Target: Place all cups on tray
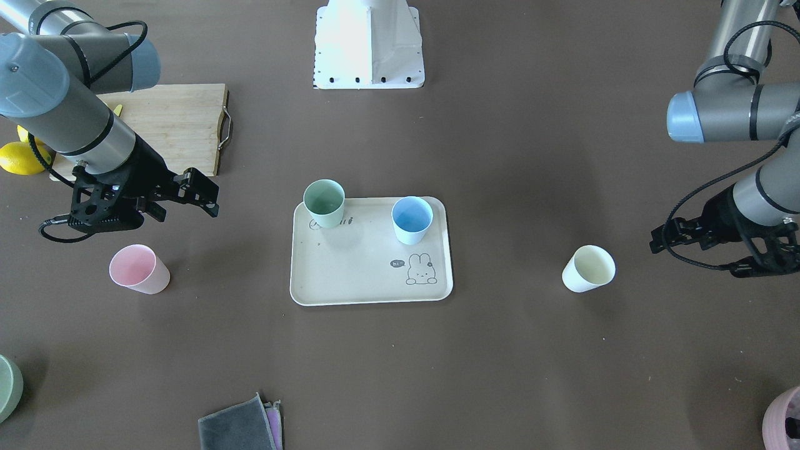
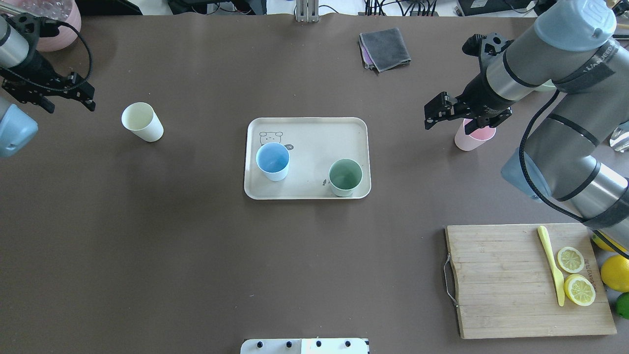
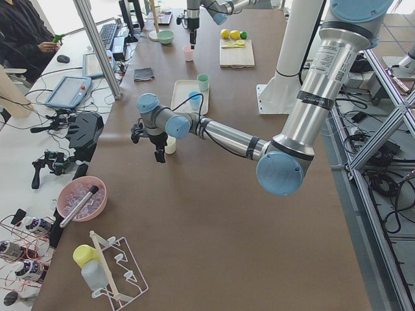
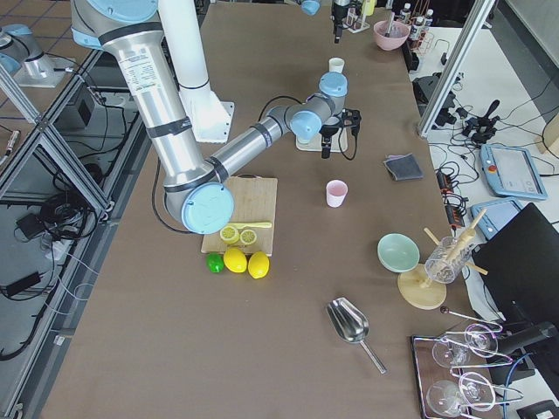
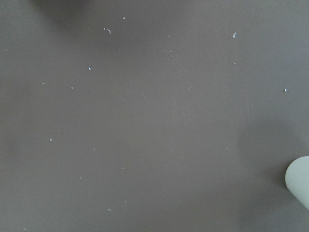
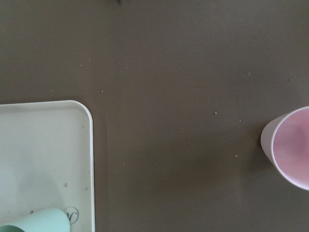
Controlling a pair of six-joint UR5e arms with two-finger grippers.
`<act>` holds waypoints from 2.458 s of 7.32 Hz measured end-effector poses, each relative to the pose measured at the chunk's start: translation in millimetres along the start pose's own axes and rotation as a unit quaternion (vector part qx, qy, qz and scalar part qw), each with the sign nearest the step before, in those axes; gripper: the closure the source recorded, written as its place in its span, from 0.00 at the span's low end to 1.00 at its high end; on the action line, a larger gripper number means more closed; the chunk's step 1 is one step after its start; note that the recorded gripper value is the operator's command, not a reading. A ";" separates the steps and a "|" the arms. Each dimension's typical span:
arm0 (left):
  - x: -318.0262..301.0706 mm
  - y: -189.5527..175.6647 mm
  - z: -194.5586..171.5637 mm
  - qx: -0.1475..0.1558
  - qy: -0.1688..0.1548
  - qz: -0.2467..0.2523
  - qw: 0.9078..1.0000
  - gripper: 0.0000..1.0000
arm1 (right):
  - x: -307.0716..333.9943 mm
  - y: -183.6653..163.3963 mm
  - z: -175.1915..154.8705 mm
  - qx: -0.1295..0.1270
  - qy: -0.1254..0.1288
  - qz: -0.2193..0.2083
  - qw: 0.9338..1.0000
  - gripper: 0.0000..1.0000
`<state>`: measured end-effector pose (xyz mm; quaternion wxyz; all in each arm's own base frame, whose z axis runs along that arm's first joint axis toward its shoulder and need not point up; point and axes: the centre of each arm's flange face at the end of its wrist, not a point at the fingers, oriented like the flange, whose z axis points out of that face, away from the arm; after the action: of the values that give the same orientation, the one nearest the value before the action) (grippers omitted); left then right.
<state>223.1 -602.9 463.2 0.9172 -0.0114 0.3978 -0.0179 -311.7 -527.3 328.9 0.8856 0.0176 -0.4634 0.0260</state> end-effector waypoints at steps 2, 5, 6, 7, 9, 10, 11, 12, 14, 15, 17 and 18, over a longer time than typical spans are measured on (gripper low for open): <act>27.5 13.8 15.0 -0.004 0.002 0.007 1.000 0.02 | 9.3 -3.3 -2.7 0.001 0.002 -0.001 1.000 0.00; 38.1 13.1 38.2 -0.003 -0.003 0.021 1.000 0.02 | 17.5 -7.7 -1.9 0.003 0.008 0.003 1.000 0.00; 37.5 9.6 45.4 -0.002 -0.003 0.023 1.000 0.02 | 18.7 -8.5 -0.9 0.005 0.010 0.003 1.000 0.00; 38.0 4.7 50.5 -0.001 -0.003 0.024 1.000 0.02 | 19.1 -8.8 -0.7 0.006 0.011 0.003 1.000 0.00; 40.6 0.5 55.9 -0.002 -0.004 0.024 1.000 0.02 | 19.6 -8.6 -0.4 0.005 0.011 0.003 1.000 0.00; 43.9 1.2 59.2 -0.004 -0.003 0.024 1.000 0.02 | 20.6 -8.5 0.1 0.005 0.011 0.004 1.000 0.00; 47.0 1.2 64.0 -0.004 -0.001 0.023 1.000 0.02 | 21.6 -8.4 0.5 0.004 0.012 0.004 1.000 0.00; 50.5 -0.5 67.2 -0.002 0.003 0.021 1.000 0.02 | 22.1 -8.2 0.7 0.004 0.012 0.005 1.000 0.00; 57.1 -2.3 69.8 0.000 0.007 0.015 1.000 0.77 | 21.0 -7.5 -1.0 0.003 0.009 0.004 1.000 0.00; 61.2 -2.9 71.1 -0.001 0.008 0.014 1.000 1.00 | 20.7 -7.5 -1.9 0.003 0.009 0.004 1.000 0.00; 64.9 -4.0 71.4 -0.001 0.009 0.014 1.000 1.00 | 20.3 -7.4 -3.0 0.003 0.008 0.003 1.000 0.00; 68.4 -5.8 68.7 -0.001 0.011 0.014 1.000 1.00 | 20.0 -7.3 -3.7 0.004 0.007 0.003 1.000 0.00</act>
<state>319.9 -611.2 460.4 0.9131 -0.0060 0.4077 -0.0046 -296.8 -533.8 343.1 0.8888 0.0194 -0.4568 0.0306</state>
